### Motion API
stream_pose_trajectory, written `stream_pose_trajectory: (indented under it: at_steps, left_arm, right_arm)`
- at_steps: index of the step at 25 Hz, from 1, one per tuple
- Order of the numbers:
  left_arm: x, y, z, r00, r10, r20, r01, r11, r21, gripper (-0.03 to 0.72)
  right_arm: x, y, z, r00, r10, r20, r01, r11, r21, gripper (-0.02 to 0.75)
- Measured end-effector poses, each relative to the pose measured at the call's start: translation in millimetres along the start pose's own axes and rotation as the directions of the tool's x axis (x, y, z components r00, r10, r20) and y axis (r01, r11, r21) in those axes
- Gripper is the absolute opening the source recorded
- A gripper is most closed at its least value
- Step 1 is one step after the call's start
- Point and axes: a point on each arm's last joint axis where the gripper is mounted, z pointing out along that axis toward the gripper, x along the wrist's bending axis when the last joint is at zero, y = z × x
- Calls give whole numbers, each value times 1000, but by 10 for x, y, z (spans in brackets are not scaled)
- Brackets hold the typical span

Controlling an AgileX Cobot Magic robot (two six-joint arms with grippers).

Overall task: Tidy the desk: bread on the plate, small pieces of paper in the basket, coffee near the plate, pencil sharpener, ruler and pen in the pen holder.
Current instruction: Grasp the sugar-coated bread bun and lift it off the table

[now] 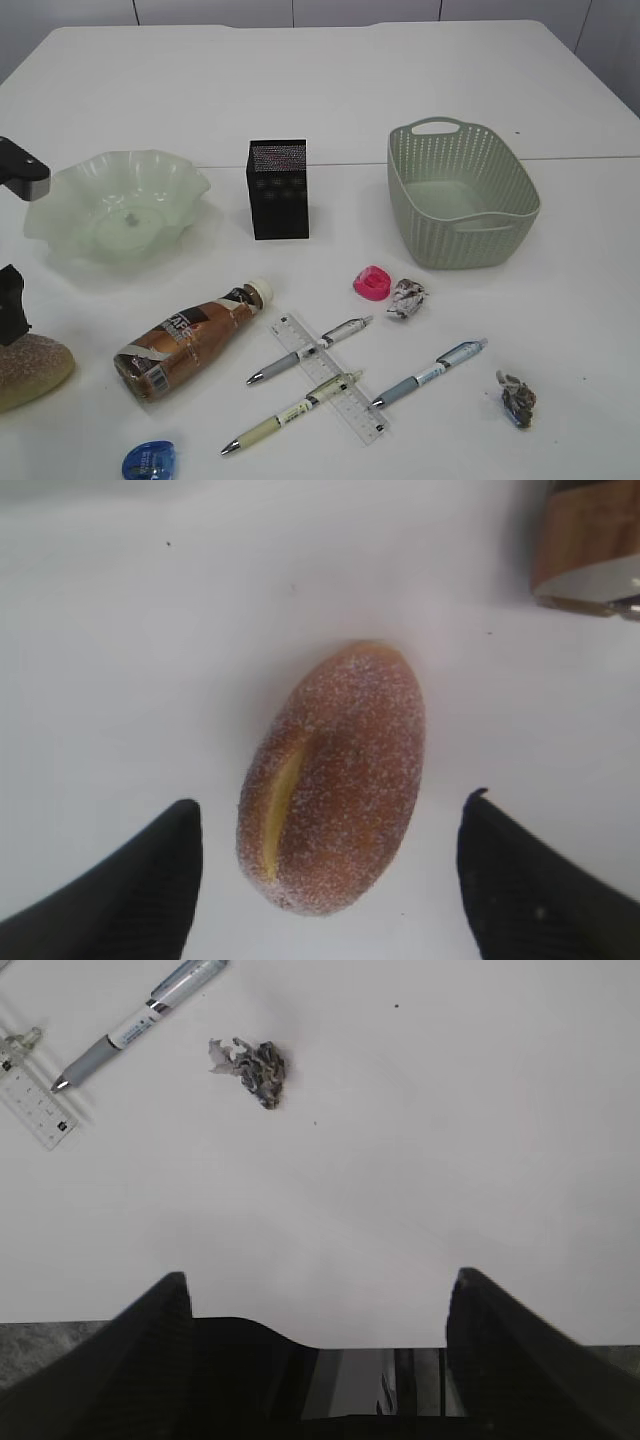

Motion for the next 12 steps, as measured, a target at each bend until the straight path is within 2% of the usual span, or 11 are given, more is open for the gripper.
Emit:
stream_pose_trajectory:
  at_steps: [12]
  left_arm:
    - [19,-6,208,1000,12,2,-12,998,59,599]
  right_arm:
    - [1,0,0,1000,-8,-2,8,1000,0,577]
